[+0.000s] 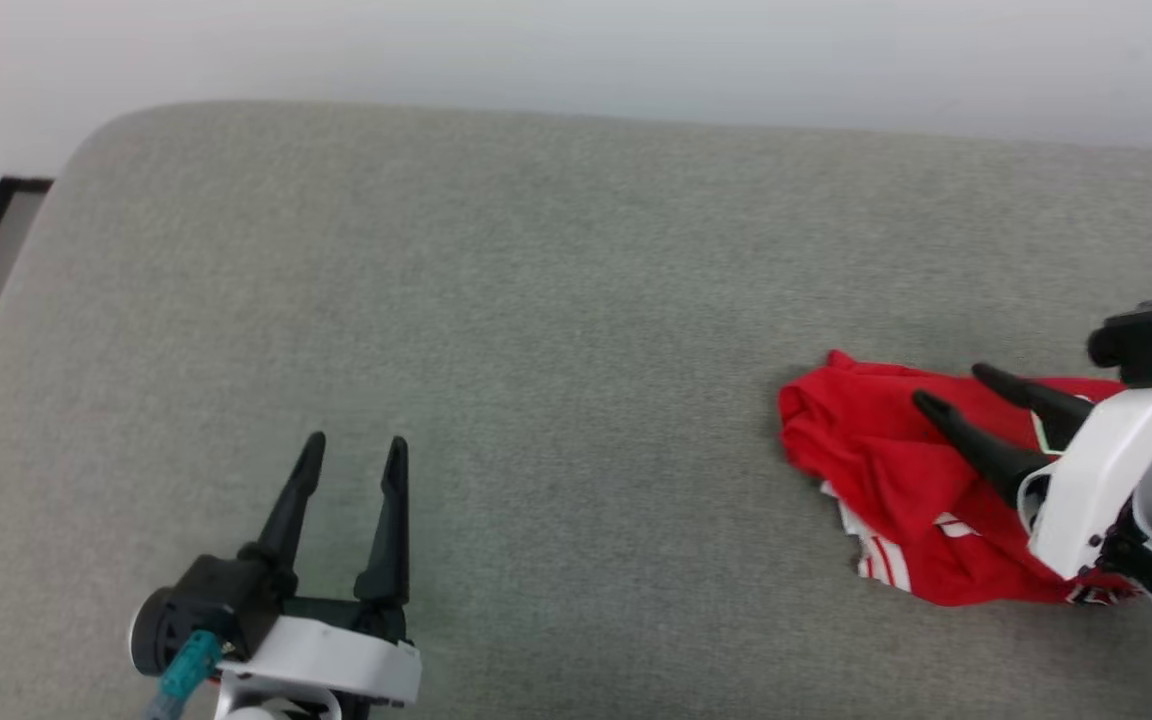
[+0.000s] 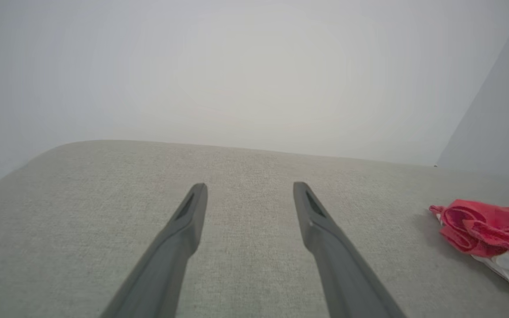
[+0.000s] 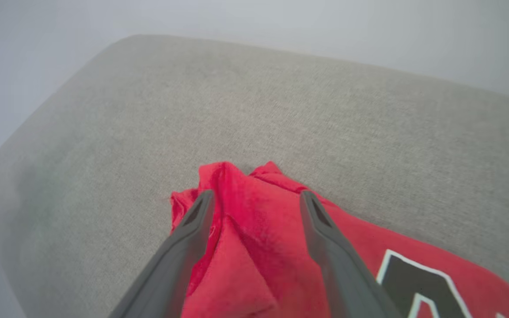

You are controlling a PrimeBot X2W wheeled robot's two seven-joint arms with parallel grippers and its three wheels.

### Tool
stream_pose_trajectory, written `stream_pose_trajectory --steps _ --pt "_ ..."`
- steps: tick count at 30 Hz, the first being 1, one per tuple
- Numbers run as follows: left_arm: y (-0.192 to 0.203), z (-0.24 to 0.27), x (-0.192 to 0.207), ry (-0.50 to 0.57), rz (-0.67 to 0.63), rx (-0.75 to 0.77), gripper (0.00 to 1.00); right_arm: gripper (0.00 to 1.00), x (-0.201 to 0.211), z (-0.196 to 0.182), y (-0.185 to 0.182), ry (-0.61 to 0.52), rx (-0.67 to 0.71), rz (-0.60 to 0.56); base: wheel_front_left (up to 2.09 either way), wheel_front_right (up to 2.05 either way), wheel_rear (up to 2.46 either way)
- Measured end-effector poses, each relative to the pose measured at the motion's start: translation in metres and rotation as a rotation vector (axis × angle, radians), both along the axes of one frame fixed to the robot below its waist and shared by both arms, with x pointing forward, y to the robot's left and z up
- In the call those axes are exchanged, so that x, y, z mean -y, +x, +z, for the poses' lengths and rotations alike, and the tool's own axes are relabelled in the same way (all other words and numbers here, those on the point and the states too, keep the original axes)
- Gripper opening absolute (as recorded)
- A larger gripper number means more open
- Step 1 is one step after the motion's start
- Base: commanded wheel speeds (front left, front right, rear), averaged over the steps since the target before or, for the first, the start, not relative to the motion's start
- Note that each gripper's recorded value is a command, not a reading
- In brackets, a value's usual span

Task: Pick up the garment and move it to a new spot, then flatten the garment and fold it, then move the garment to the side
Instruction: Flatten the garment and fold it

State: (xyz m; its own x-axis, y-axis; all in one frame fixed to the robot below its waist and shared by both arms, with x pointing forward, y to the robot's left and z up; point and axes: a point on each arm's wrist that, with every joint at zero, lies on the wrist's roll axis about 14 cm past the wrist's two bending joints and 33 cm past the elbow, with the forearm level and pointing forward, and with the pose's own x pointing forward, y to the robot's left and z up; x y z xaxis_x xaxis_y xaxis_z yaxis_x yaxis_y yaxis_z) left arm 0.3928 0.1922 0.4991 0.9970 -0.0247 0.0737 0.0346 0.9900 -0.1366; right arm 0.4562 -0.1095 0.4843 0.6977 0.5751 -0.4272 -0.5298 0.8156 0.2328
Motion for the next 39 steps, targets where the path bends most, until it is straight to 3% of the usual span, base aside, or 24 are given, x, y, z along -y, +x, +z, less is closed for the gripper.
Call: stream_pose_trajectory --steps 11,21,39 --pt "0.002 -0.006 0.027 -0.028 -0.096 -0.018 1.0 1.0 0.064 0.01 -0.009 0.133 0.103 -0.278 0.0 0.0 0.0" --pt "-0.011 -0.014 0.023 -0.021 -0.106 -0.051 1.0 1.0 0.102 0.015 -0.04 0.194 0.266 -0.459 0.0 0.0 0.0" --pt "-0.047 -0.001 0.006 0.015 -0.055 -0.012 1.0 1.0 0.119 0.051 -0.073 0.089 0.534 -0.476 0.0 0.0 0.0"
